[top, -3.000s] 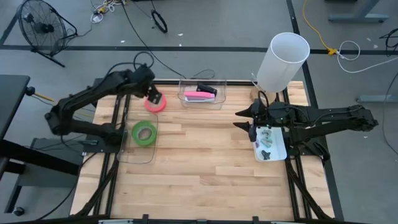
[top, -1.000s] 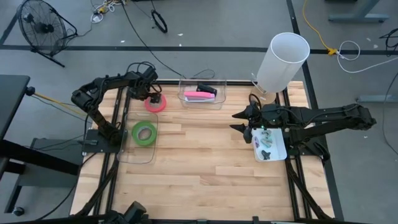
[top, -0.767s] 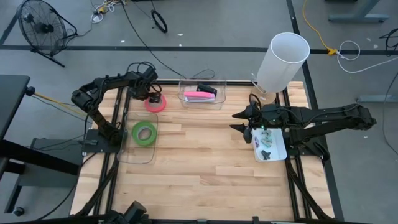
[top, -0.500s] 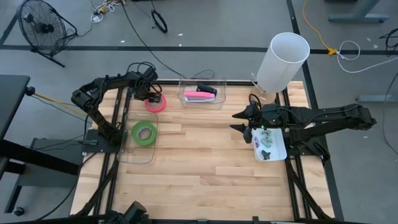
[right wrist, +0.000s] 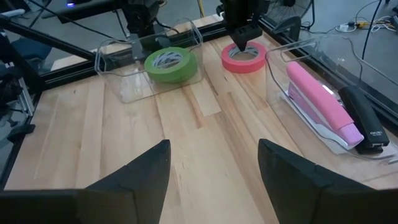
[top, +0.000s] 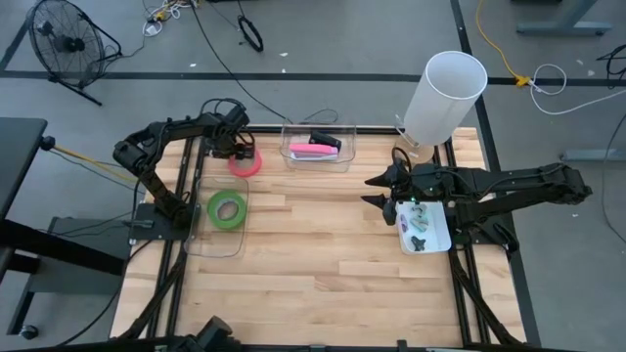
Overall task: Pick and place Stapler, Stapler remover, tape
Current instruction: Put the pink tape into the bottom transparent bin
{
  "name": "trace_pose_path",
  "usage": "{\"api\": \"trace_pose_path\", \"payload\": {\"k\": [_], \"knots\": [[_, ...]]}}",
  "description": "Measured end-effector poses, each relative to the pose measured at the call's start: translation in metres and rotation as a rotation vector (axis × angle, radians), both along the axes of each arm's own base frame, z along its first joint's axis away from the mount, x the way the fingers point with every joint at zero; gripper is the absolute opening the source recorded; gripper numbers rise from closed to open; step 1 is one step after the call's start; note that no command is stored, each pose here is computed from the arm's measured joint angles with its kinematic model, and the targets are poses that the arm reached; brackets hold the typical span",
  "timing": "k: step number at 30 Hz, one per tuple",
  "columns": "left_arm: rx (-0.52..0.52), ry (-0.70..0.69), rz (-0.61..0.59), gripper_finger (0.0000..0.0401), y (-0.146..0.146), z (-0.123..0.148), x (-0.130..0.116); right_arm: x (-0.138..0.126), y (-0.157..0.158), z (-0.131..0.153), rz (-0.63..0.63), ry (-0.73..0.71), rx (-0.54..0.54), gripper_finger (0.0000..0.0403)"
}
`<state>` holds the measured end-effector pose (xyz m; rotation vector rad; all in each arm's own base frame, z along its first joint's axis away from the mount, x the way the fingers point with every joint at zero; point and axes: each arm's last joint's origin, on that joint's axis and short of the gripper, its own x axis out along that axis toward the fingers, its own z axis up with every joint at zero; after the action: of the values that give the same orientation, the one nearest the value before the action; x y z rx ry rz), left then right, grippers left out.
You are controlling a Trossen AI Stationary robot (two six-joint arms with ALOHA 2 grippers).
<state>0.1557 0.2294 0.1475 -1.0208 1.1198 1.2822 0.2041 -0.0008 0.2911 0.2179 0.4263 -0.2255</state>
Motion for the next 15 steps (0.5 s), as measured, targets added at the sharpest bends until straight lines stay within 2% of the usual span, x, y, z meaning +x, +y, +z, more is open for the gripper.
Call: {"api": "trace_pose_path", "payload": {"k": [15], "knots": [[-0.053, -0.086, 0.161, 0.0181, -0.0026, -0.0009, 0.0015, 0.0, 0.0, 0.0, 0.0, 0.0, 0.0, 0.0239]]}}
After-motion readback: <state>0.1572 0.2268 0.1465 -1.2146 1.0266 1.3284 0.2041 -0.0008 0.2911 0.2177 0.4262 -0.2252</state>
